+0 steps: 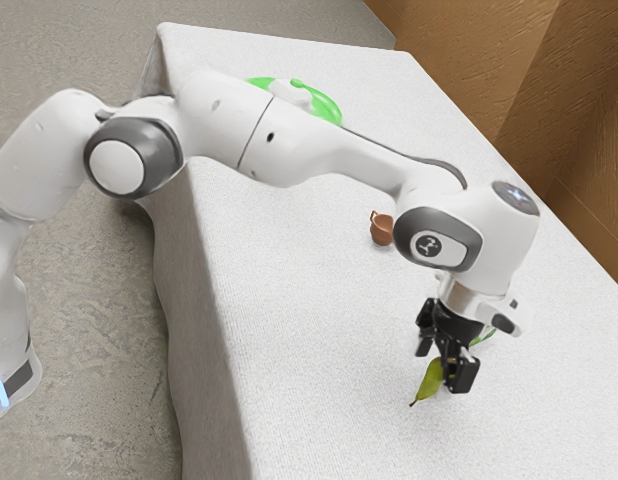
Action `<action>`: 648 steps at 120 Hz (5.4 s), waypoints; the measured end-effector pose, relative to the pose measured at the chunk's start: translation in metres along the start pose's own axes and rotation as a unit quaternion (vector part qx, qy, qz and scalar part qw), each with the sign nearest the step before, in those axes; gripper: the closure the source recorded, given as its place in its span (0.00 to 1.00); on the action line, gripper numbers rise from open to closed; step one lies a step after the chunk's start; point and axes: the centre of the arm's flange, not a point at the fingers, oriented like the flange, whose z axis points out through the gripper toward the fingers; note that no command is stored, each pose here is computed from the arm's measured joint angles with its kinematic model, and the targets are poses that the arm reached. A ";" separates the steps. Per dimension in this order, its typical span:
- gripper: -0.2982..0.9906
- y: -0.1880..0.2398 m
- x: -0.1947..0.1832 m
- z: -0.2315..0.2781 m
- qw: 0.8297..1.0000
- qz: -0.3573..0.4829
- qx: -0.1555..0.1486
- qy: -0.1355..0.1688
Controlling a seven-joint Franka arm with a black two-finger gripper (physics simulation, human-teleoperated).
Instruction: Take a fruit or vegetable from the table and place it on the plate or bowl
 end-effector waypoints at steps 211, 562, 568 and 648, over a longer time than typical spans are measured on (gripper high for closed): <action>0.53 -0.031 0.037 0.033 0.998 -0.032 0.031 0.047; 0.53 -0.825 -0.159 -0.138 0.951 -0.174 0.077 0.241; 0.53 -0.825 -0.154 -0.130 0.952 -0.171 0.076 0.241; 0.53 -0.835 -0.134 -0.066 0.957 -0.155 0.065 0.237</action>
